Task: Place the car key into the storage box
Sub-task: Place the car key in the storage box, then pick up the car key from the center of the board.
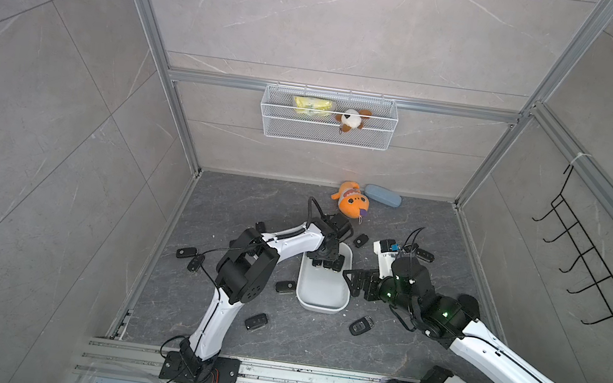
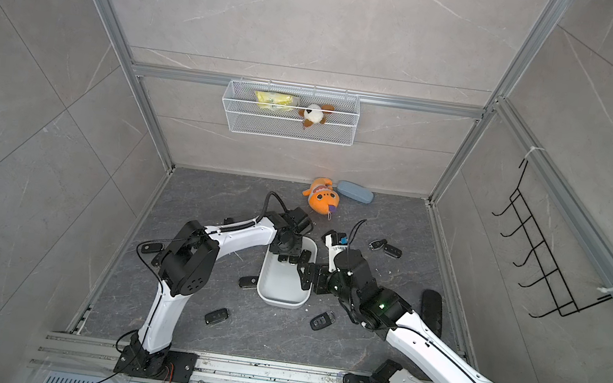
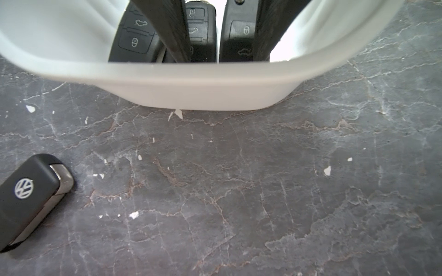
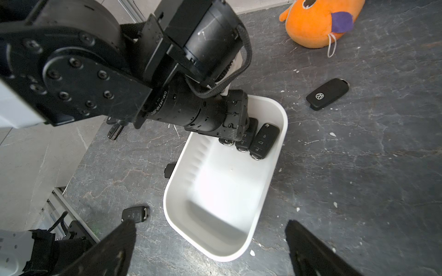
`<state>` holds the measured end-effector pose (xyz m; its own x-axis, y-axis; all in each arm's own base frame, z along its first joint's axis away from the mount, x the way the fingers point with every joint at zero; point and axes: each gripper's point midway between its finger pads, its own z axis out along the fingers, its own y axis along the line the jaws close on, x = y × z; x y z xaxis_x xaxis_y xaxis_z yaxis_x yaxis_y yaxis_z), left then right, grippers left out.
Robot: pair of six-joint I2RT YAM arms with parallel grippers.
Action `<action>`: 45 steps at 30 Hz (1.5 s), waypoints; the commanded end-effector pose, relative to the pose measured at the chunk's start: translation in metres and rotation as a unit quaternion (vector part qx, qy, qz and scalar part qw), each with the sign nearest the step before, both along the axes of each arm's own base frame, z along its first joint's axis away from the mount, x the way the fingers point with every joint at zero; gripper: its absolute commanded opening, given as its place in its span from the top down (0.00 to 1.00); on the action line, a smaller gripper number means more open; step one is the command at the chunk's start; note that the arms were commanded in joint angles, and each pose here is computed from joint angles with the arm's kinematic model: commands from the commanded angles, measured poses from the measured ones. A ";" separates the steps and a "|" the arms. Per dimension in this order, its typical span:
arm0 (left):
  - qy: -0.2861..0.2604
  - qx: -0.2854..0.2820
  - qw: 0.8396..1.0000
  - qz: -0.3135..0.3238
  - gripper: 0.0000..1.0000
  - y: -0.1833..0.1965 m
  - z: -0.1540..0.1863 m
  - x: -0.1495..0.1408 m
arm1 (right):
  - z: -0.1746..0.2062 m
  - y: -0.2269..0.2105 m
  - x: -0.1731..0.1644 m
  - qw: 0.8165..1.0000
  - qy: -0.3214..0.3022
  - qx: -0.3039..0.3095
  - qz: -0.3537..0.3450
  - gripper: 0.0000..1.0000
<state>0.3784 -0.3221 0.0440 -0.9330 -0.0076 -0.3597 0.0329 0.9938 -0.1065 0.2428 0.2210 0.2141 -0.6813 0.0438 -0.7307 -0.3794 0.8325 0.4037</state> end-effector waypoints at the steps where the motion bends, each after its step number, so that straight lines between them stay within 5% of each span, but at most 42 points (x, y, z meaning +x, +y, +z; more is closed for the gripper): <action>1: 0.003 -0.003 1.000 0.002 0.53 0.003 0.004 -0.002 | -0.008 -0.004 0.001 1.000 0.002 -0.015 -0.002 0.00; 21: -0.074 -0.052 0.996 0.005 0.29 0.012 0.100 0.004 | -0.010 -0.011 0.021 0.998 -0.003 -0.043 -0.049 0.00; 30: -0.096 -0.068 0.993 -0.009 0.00 0.034 0.134 -0.011 | -0.025 -0.032 0.061 0.986 0.021 -0.082 -0.145 0.01; 45: -0.125 -0.097 0.986 -0.043 0.00 0.055 0.162 -0.042 | -0.070 -0.061 0.161 0.951 0.109 -0.111 -0.267 0.08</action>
<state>0.3402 -0.2660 0.1891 -0.8357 -0.0328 -0.5483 0.1201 0.9631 -0.2407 0.3920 0.1665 0.1492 -0.7372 0.2547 -0.6258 0.1361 0.9632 0.2317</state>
